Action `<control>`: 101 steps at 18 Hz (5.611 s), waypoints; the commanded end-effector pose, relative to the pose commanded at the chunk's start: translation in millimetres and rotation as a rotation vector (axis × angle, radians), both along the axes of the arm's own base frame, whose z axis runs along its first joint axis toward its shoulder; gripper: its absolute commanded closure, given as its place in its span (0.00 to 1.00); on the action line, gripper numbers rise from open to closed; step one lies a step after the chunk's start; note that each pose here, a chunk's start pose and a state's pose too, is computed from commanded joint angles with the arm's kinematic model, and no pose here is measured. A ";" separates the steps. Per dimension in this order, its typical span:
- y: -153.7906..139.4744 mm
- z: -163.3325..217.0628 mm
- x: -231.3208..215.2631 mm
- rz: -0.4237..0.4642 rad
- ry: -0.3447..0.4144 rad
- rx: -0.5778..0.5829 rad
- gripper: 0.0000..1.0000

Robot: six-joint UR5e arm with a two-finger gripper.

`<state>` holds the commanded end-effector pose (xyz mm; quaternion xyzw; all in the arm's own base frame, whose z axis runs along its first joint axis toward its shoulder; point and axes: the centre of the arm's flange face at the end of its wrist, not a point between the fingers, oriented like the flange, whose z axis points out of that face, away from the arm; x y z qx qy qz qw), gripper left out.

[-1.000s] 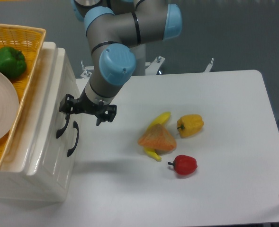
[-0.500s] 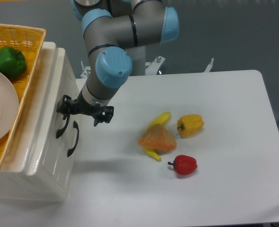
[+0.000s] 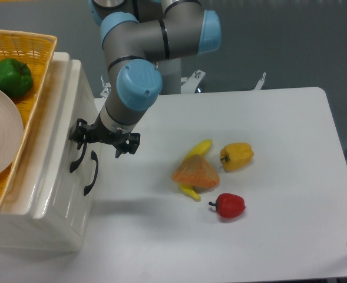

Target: Slide the top white drawer open

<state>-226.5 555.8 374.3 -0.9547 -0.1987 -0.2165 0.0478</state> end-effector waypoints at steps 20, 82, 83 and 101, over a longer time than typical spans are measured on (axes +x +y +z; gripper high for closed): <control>0.6 -6.9 3.7 -0.008 -0.005 -0.011 0.00; -12.2 -12.9 -57.9 -0.029 0.103 -0.051 0.00; -11.6 -11.1 -59.6 -0.027 0.105 -0.049 0.00; -17.5 -5.0 -79.3 -0.028 0.116 -0.032 0.00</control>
